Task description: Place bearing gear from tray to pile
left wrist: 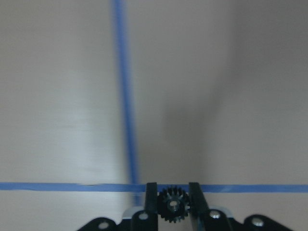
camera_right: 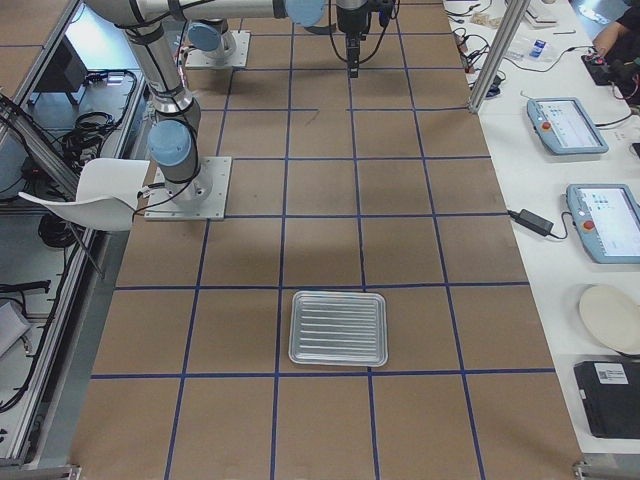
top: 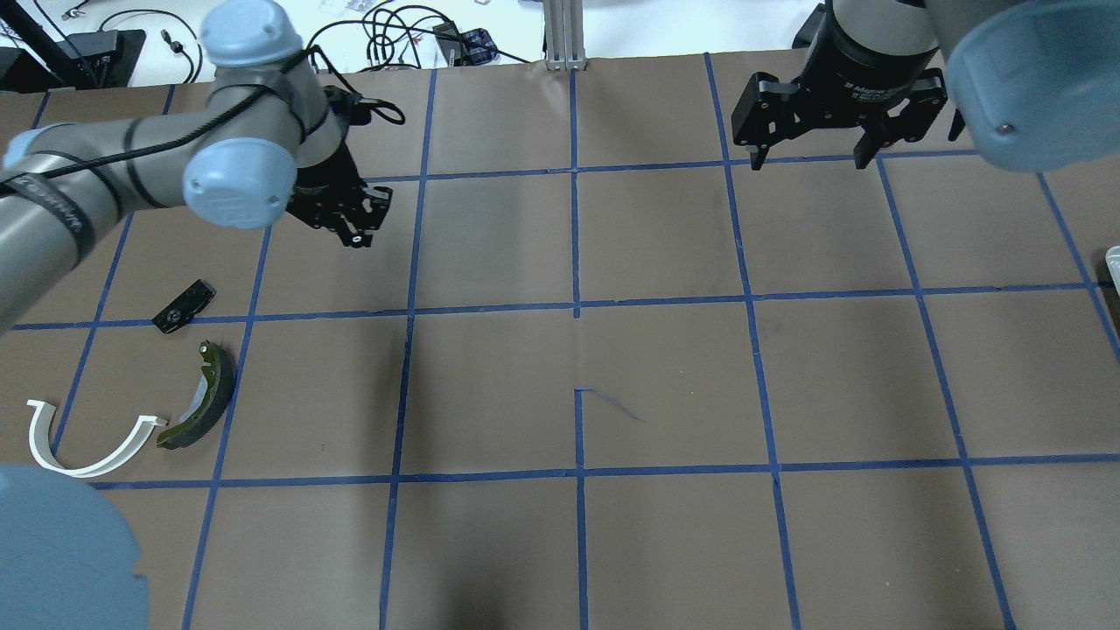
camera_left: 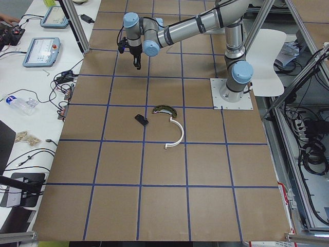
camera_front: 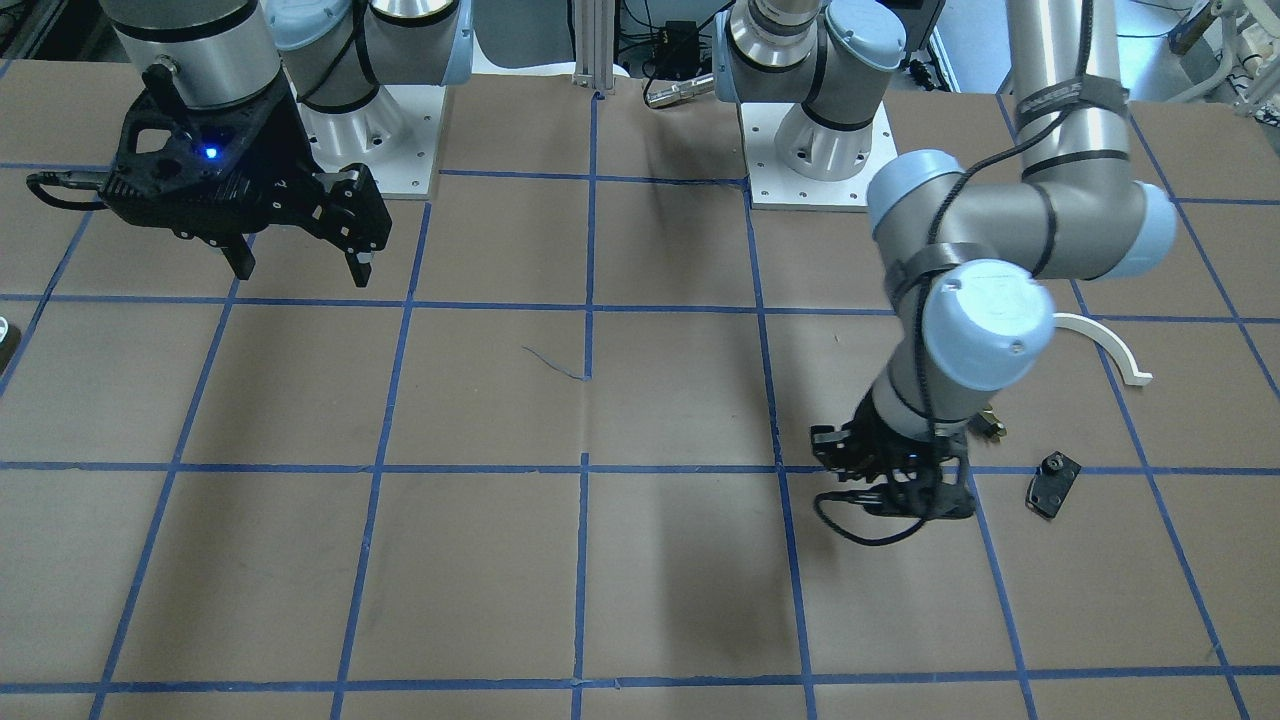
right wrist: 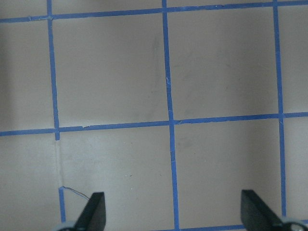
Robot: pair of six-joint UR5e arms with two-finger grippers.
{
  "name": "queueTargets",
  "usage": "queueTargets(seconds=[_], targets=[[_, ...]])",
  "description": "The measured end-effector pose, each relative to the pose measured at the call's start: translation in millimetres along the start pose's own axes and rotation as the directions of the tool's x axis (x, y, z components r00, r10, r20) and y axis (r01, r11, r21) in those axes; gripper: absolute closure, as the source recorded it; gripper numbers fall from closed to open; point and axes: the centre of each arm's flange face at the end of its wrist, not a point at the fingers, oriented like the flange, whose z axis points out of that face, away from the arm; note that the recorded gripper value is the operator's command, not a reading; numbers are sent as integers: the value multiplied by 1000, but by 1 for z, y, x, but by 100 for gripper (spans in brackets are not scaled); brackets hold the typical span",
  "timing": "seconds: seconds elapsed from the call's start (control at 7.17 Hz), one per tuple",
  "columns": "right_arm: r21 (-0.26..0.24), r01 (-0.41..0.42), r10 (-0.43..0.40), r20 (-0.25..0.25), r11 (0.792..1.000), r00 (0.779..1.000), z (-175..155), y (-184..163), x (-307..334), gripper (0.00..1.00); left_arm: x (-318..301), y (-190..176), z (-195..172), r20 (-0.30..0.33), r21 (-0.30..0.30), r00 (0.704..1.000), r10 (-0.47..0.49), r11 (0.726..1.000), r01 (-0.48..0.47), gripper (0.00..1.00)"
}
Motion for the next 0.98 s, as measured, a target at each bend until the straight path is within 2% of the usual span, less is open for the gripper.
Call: queueTargets(seconds=[0.42,0.7,0.98], targets=[[-3,-1,1,-1,1000,1000,1,1,1,0,-185,33,9,-4,-23,995,95,995,-95,100],[-6,1,-1,-1,1000,1000,1,2,0,0,-300,66,37,-12,-1,988,155,988,-155,99],[-8,2,-2,-1,1000,1000,2,2,0,0,-348,75,74,-31,33,979,200,979,-199,89]])
